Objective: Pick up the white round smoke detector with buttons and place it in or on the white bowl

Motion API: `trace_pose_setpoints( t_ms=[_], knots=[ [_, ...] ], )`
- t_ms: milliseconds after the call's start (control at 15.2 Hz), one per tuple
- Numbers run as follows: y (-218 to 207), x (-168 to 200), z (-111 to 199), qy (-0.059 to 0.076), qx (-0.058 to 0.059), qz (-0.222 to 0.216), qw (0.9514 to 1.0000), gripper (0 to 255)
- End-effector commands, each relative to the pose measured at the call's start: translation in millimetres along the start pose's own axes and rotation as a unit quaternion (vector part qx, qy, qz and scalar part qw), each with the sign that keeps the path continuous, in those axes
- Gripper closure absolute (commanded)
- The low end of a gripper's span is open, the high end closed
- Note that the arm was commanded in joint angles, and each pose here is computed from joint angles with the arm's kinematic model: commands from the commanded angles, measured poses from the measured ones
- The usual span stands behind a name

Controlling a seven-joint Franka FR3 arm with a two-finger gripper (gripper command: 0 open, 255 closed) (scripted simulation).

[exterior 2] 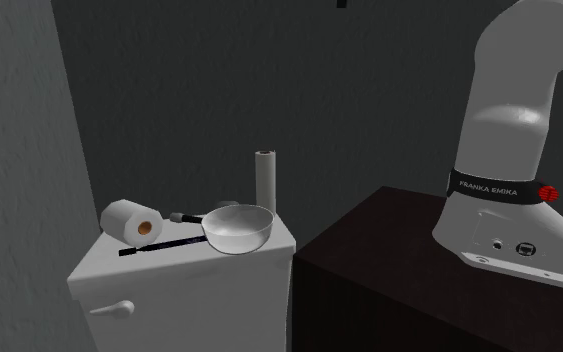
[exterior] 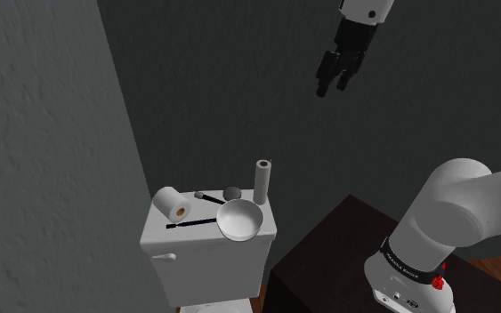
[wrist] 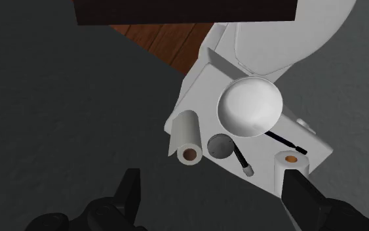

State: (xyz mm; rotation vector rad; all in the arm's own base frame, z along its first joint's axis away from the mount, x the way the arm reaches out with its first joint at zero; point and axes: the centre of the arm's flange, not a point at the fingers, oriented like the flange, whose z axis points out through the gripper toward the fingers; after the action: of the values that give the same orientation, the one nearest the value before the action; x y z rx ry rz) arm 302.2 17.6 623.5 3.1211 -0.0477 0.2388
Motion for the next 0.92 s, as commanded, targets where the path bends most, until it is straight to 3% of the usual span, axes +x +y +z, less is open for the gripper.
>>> trace_pose_setpoints(
  t_ms=[0,858],
  knots=[
    [0.0,0.0,0.0,0.000,0.000,0.000,1.0000,0],
    [-37.8,71.0,155.6,-0.028,-0.001,0.040,0.9988,0]
  ],
)
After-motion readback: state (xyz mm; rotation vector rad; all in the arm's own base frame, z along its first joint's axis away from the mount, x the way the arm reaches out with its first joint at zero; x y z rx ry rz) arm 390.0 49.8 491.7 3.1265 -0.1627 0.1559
